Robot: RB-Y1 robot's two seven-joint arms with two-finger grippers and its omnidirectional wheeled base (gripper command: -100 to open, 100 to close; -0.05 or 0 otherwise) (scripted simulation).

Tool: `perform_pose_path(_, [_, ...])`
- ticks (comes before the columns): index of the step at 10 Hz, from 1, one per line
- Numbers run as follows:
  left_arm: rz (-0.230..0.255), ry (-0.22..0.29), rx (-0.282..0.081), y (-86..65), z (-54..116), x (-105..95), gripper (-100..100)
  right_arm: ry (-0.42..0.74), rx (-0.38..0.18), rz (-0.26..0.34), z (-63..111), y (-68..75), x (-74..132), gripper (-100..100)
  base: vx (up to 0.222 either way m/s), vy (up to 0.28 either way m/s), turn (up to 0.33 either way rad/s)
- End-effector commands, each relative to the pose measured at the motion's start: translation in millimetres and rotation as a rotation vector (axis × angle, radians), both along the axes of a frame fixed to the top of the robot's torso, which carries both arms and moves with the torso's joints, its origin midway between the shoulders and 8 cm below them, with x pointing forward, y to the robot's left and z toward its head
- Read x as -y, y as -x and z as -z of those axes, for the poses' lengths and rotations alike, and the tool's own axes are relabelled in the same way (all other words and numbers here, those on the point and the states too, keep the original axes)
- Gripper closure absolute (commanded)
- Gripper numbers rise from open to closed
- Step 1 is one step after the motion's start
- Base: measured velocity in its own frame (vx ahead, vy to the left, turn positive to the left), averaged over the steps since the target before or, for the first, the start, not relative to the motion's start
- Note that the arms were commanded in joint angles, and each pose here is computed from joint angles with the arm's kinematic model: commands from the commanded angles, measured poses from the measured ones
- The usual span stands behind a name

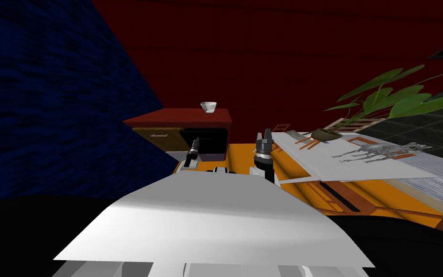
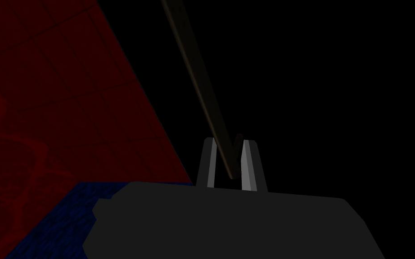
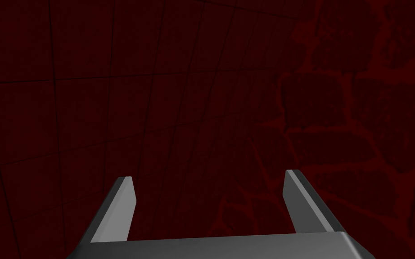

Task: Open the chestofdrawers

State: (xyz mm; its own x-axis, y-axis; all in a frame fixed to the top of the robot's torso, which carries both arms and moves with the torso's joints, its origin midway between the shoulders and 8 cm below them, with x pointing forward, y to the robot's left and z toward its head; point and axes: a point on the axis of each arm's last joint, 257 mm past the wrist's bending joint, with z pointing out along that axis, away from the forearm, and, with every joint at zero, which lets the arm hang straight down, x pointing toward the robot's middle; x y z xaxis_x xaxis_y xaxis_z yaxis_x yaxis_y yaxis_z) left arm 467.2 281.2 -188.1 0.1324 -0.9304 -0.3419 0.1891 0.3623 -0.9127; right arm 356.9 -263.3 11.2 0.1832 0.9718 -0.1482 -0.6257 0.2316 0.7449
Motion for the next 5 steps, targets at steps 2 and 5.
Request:
perform_pose_path(2, [-0.067,0.01,-0.008,-23.4,-1.2,-25.2,100,0.0,0.0,0.0,-0.1,0.0,0,0,-0.249,0.012,-0.182])
perform_pose_path(5, [-0.082,0.007,-0.01,-24.1,1.2,-30.8,100,0.0,0.0,0.0,0.0,0.0,0,0,-0.11,0.008,-0.114])
